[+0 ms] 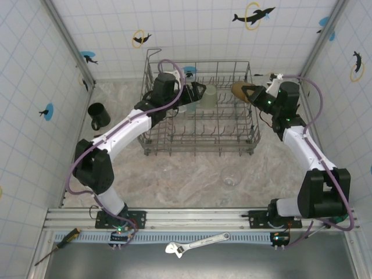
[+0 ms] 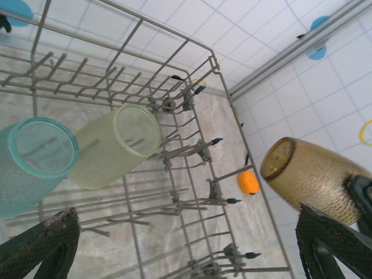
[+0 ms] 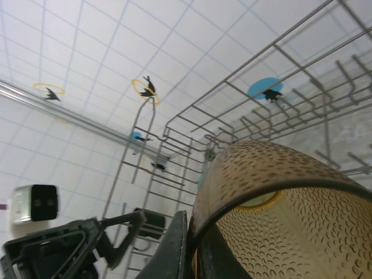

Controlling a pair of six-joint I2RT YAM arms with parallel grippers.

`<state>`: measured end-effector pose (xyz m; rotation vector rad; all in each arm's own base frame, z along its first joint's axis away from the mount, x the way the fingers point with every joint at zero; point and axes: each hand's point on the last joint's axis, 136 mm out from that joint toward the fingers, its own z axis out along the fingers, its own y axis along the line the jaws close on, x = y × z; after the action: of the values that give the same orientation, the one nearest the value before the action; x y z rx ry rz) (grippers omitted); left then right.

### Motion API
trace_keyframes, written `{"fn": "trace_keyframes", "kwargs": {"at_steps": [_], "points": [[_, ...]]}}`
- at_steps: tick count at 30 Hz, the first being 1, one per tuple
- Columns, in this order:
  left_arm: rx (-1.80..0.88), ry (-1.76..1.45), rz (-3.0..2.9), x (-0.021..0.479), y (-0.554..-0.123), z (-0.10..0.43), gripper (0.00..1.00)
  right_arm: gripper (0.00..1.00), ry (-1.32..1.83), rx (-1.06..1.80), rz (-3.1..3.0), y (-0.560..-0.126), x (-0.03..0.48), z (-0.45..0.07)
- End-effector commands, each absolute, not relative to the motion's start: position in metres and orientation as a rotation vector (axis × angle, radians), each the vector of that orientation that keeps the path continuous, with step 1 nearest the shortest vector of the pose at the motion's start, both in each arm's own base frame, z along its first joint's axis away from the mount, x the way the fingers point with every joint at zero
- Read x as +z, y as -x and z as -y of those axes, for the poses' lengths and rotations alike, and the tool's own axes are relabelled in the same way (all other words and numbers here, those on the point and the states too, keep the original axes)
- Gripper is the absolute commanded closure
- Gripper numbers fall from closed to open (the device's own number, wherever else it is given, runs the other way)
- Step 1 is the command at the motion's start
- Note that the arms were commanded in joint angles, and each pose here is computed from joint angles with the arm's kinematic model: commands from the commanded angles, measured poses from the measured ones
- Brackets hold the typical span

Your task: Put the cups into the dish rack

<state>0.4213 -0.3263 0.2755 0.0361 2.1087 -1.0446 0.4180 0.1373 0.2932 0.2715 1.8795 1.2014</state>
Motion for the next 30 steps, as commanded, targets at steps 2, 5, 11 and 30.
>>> {"fn": "trace_keyframes", "kwargs": {"at_steps": [2, 5, 11, 30], "points": [[-1.218, 0.032, -2.057, 0.290, -0.425, 0.335, 0.02, 1.00, -0.190, 1.325, -1.765, -0.414, 0.314, -0.155], [-1.279, 0.056, -2.045, 0.292, -0.426, 0.340, 0.02, 1.00, -0.165, 1.351, -1.748, -0.411, 0.316, -0.162], [-1.370, 0.152, -2.006, 0.294, -0.430, 0.341, 0.02, 1.00, -0.140, 1.463, -1.692, -0.405, 0.322, -0.173], [-1.672, 0.317, -1.914, 0.298, -0.442, 0.363, 0.02, 1.00, -0.045, 1.611, -1.585, -0.389, 0.343, -0.194]]}}
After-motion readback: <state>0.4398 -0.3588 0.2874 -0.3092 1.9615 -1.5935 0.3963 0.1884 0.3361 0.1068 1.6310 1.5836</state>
